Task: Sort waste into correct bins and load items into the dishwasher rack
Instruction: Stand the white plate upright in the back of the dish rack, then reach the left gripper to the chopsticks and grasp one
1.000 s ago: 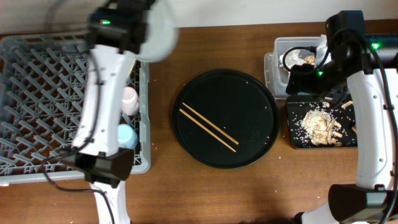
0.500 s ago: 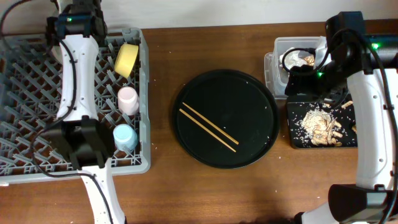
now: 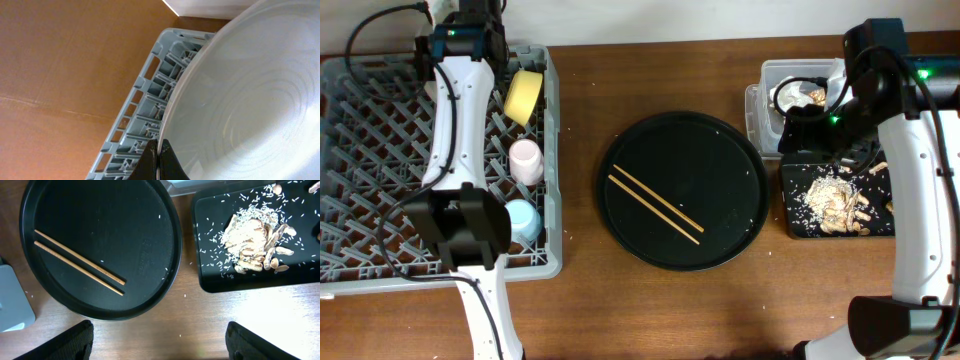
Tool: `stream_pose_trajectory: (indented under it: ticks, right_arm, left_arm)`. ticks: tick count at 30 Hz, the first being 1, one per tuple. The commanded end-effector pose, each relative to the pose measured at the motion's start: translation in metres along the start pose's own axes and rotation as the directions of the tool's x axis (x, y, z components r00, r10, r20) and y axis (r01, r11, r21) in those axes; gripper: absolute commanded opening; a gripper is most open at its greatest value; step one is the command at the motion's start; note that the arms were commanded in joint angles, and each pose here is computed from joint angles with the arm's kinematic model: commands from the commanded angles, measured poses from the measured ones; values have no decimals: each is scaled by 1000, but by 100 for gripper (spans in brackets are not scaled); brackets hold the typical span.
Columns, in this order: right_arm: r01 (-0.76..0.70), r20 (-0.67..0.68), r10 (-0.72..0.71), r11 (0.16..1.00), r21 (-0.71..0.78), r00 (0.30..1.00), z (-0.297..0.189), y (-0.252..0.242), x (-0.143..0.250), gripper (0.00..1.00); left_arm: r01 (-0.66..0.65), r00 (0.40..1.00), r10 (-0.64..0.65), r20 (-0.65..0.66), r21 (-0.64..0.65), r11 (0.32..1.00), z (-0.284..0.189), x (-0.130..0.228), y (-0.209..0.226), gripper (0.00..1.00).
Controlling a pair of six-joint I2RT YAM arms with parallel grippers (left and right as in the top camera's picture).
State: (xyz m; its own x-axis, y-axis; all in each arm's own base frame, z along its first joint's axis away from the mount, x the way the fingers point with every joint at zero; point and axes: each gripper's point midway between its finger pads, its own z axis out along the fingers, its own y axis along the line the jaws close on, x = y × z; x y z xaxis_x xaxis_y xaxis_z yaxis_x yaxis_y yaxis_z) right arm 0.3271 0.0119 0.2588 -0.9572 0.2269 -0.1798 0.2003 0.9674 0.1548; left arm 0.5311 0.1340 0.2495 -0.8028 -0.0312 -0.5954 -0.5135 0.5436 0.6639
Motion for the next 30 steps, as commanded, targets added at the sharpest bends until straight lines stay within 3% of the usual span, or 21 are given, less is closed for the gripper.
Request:
stream_pose_trajectory:
  ticks: [1, 9, 11, 12, 16, 18, 19, 20, 21, 23, 24, 28, 30]
  right_arm:
    - [11, -9, -11, 1000, -4, 1000, 1, 0, 1, 86]
    - [16, -9, -16, 1000, -4, 1000, 1, 0, 1, 86]
    - [16, -9, -16, 1000, -4, 1000, 1, 0, 1, 85]
    - [16, -9, -16, 1000, -4, 1000, 1, 0, 1, 86]
    - [15, -9, -16, 1000, -5, 1000, 1, 1, 1, 89]
    - [16, -10, -16, 1000, -9, 1000, 1, 1, 1, 94]
    - [15, -10, -15, 1000, -8, 1000, 1, 1, 2, 96]
    - [15, -10, -15, 1000, -8, 1000, 1, 1, 2, 98]
    - [15, -11, -15, 1000, -9, 1000, 1, 1, 2, 99]
    - [15, -13, -16, 1000, -27, 1000, 1, 4, 2, 100]
    - [16, -14, -16, 1000, -27, 1000, 1, 4, 2, 99]
    - [16, -14, -17, 1000, -26, 1000, 1, 4, 2, 99]
    - [15, -21, -15, 1000, -25, 1000, 1, 4, 4, 99]
  left_arm:
    - [1, 1000, -1, -19, -3, 1000, 3, 12, -16, 0]
    - [-63, 996, 66, -62, 41, 997, 22, 43, -55, 2]
    - [-62, 996, 66, -64, 60, 996, 22, 43, -59, 46]
    - [-63, 996, 68, -63, 73, 995, 20, 44, -62, 99]
    - [-54, 998, 57, -30, 95, 994, -4, 25, -53, 99]
    - [-41, 999, 42, -1, 214, 976, -46, 5, -44, 99]
    - [-21, 1000, 22, 3, 450, 893, -89, -4, -54, 99]
    - [-5, 1000, 4, 4, 659, 752, -131, -8, -66, 99]
    - [-1, 1000, 4, -2, 846, 533, -182, -7, -77, 99]
    - [3, 998, 66, -17, 978, 210, -250, 8, -89, 99]
    - [10, 988, 153, -33, 989, 151, -272, 30, -101, 99]
    - [-44, 935, 350, -53, 963, 265, -284, 86, -143, 99]
    - [-1, 903, 397, -164, 923, 384, -287, 118, -168, 99]
